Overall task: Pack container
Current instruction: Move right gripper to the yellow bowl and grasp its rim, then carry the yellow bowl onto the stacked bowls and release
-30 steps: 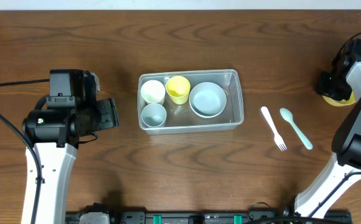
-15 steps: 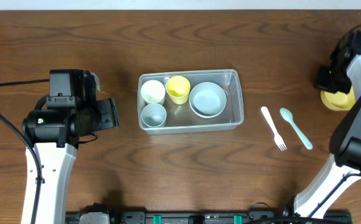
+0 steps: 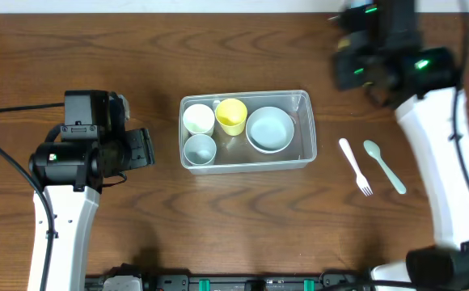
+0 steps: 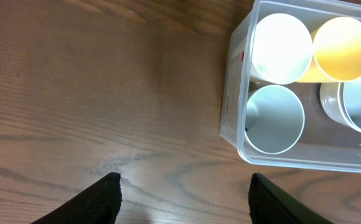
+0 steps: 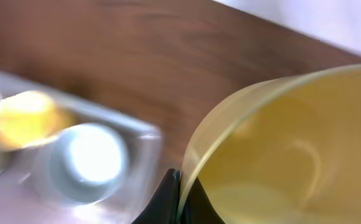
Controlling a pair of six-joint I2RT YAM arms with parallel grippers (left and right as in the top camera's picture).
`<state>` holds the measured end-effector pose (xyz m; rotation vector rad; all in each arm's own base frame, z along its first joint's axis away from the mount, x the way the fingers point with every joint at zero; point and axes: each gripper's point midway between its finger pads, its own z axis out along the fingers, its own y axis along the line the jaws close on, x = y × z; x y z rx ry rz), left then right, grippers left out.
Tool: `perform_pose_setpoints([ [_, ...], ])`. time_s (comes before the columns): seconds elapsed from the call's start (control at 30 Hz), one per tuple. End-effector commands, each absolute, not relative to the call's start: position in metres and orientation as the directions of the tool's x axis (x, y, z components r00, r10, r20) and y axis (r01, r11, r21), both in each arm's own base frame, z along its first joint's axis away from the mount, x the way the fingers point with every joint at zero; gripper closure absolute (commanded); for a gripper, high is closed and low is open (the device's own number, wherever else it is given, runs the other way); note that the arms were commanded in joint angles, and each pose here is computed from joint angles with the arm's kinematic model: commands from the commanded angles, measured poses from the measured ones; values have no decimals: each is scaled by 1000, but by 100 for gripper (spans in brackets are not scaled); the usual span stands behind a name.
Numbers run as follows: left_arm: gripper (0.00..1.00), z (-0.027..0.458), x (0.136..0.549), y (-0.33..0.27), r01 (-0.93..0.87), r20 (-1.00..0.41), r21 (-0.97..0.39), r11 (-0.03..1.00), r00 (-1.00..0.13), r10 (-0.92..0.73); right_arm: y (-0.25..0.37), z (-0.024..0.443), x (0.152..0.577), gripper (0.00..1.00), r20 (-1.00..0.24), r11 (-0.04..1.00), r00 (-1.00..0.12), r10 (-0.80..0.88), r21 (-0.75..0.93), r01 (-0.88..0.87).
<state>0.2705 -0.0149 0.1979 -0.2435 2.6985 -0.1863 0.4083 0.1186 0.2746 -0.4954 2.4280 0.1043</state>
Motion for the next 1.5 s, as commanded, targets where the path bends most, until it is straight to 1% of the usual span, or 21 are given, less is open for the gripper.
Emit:
perform_pose_setpoints([
  [0.0, 34, 199, 268, -13, -150, -399, -164, 975, -894, -204, 164, 262, 388, 99, -568, 851, -672, -475, -102, -516],
  [0.13, 34, 199, 268, -13, -150, -398, -164, 975, -894, -205, 206, 240, 367, 99, -503, 785, -648, -572, -106, -611],
  [0.27, 34, 198, 268, -13, -150, -398, -164, 975, -894, -205, 232, 211, 357, 99, -436, 754, -656, -616, -84, -651],
  [0.53, 34, 198, 267, -13, -150, -396, -163, 975, -895, -204, 246, 147, 349, 99, -263, 721, -686, -679, -59, -691],
  [0.7, 34, 198, 267, -13, -150, -396, -163, 975, -895, -204, 246, 127, 349, 97, -214, 719, -696, -686, -51, -693],
  [0.77, 34, 198, 267, -13, -150, -396, -163, 975, -895, -204, 246, 125, 349, 94, -208, 719, -697, -686, -51, -693],
  [0.8, 34, 198, 267, -13, -150, -396, -163, 975, -895, -204, 246, 124, 350, 91, -207, 719, -697, -686, -50, -693],
  [0.9, 34, 198, 267, -13, -150, -396, -163, 975, -895, -204, 246, 124, 350, 74, -207, 719, -697, -687, -51, -693],
  [0.97, 34, 198, 267, -13, -150, -396, -163, 975, -895, -204, 246, 124, 349, 68, -207, 719, -697, -687, -50, -693],
  [1.17, 34, 198, 267, -13, -150, -396, -163, 975, -895, -204, 246, 124, 350, 69, -207, 722, -700, -683, -50, -690],
  [1.27, 34, 198, 267, -13, -150, -396, -163, 975, -896, -204, 245, 125, 350, 73, -208, 735, -713, -669, -49, -676],
  [1.33, 34, 198, 267, -13, -150, -396, -163, 975, -895, -204, 241, 129, 352, 73, -218, 773, -748, -627, -54, -632],
  [1.47, 34, 198, 267, -13, -150, -396, -163, 975, -896, -204, 210, 153, 371, 69, -291, 900, -852, -435, -108, -422],
])
